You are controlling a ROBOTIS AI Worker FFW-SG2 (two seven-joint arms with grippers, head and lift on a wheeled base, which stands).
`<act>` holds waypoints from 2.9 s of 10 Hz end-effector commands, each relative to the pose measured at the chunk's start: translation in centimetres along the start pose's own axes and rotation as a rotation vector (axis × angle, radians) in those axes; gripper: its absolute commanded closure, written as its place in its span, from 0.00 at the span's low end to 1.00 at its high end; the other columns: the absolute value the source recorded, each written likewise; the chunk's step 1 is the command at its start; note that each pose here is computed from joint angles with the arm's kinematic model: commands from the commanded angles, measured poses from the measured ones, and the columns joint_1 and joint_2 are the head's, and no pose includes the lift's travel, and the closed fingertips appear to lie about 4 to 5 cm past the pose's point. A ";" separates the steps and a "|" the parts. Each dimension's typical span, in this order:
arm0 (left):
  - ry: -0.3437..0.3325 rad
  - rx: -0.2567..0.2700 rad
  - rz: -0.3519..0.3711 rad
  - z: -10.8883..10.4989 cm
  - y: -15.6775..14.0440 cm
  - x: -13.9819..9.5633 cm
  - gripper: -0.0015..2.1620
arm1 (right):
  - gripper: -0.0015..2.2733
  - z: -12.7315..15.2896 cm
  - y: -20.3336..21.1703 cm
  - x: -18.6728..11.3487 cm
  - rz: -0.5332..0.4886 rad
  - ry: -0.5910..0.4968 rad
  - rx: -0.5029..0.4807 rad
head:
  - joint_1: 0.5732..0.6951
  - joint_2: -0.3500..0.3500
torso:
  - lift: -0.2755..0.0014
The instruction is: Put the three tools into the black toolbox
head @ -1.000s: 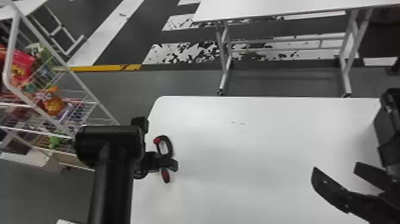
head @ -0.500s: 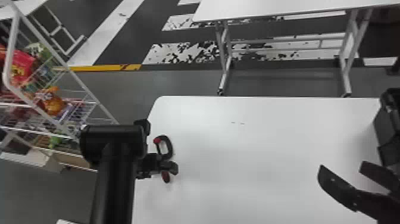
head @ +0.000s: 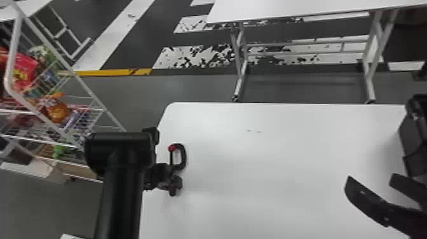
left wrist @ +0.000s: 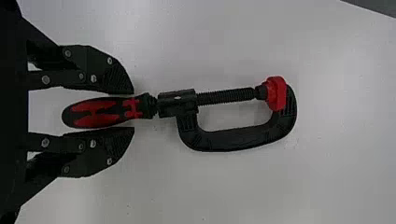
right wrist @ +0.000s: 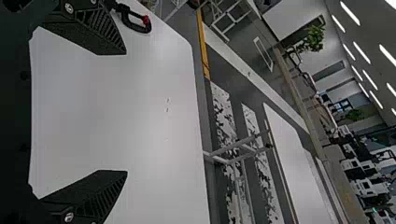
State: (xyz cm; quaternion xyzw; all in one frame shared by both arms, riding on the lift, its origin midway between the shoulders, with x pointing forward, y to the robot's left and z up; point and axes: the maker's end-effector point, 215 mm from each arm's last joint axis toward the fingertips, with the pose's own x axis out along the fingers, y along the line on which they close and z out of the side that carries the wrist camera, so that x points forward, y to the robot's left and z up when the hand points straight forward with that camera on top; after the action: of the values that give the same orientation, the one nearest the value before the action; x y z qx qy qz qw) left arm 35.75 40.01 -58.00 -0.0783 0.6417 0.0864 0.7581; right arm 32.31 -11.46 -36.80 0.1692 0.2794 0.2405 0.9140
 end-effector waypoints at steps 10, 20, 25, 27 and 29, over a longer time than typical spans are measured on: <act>-0.409 0.150 -0.480 2.2 -14.1 -15.5 0.89 | 0.04 -0.1 -0.1 0.5 -0.003 0.006 0.014 | 1.00 0.94 | 0.81; -0.122 0.393 -0.990 -15.0 -29.8 -18.7 0.89 | 0.04 0.2 1.8 1.2 0.055 0.137 0.025 | 1.00 0.43 | 0.81; -0.099 0.420 -0.984 -15.8 -31.2 -18.1 0.89 | 0.05 0.2 4.7 1.4 0.148 0.198 0.043 | 1.00 0.45 | 0.81; -0.096 0.437 -0.997 -16.1 -32.1 -18.4 0.89 | 0.05 -0.1 5.0 2.3 0.171 0.202 0.075 | 1.00 0.46 | 0.81; -0.091 0.446 -1.013 -16.5 -32.8 -18.7 0.89 | 0.05 -0.7 5.6 3.1 0.207 0.214 0.114 | 1.00 0.46 | 0.81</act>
State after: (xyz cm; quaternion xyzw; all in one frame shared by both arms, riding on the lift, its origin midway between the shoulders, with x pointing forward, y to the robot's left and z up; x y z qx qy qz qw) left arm 24.59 3.97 -42.06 -0.2093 0.4925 -0.4214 0.7322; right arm 32.23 -5.31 -36.07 0.2179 0.3682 0.3321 0.8407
